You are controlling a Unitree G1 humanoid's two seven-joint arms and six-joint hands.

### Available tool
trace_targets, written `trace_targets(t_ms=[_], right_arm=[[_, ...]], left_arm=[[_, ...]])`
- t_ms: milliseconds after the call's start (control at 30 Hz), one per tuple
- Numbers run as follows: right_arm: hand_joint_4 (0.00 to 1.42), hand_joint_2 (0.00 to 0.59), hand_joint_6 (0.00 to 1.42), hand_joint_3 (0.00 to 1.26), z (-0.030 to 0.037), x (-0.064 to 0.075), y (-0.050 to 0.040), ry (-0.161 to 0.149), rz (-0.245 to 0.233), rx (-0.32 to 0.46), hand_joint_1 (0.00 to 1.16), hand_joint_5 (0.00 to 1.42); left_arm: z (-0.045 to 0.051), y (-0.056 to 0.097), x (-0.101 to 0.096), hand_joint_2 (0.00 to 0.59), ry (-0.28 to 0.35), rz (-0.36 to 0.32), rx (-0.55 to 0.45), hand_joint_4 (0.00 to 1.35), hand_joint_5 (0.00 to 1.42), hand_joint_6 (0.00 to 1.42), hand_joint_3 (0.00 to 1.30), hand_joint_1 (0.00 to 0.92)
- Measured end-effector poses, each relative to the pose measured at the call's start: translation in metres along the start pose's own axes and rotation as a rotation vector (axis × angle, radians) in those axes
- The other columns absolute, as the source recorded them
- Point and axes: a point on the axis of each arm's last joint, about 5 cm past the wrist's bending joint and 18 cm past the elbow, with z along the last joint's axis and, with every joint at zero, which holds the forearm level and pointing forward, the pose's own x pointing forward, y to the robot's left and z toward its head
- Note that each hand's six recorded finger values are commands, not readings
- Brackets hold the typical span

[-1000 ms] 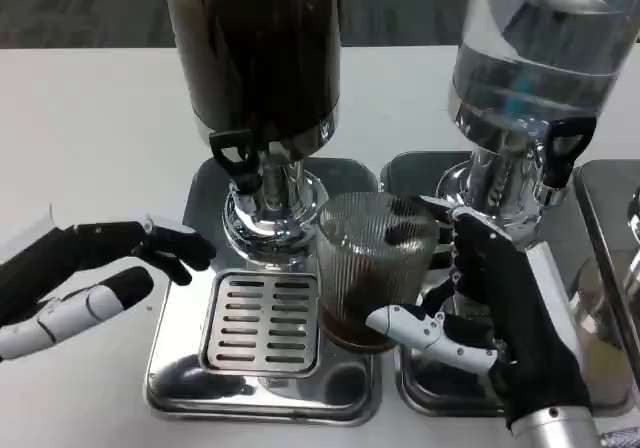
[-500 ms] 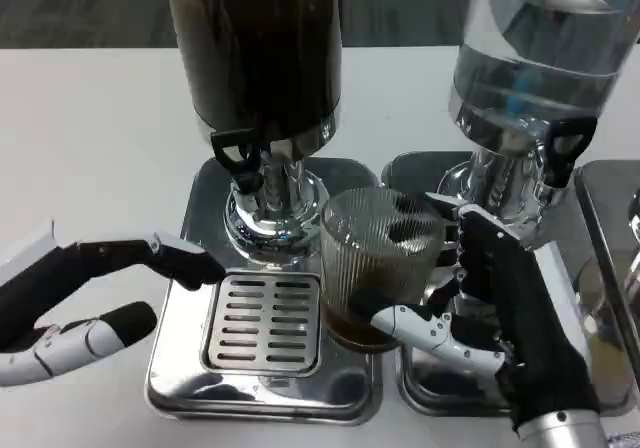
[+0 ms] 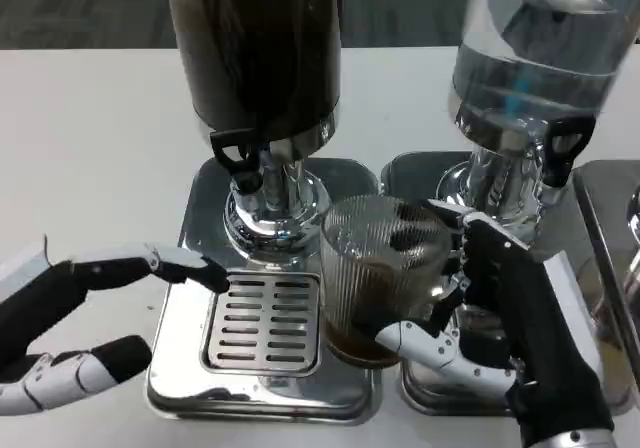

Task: Grasp the cup under the faucet to collect the drink, then remove the cup.

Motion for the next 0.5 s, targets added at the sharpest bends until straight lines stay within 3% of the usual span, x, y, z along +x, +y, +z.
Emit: trace_targets(t_ms=[267,500], right_arm=[[0.52,0.347,1.08,0.46,0.0042,-0.003,-0.0027,-0.029,0.0,0.002,0.7,0.74],[0.52,0.337,1.08,0.46,0.0036,-0.006,-0.0031,-0.02,0.003,0.005,0.68,0.76]], left_arm=[[0.0098,-0.002,-0.008,0.166,-0.054,-0.088,0.106,0.11,0.09,0.13,0.28,0.0],[0.0128,-0.005,-0.011,0.163,-0.071,-0.167,0.174,0.02,0.0,0.08,0.21,0.045]])
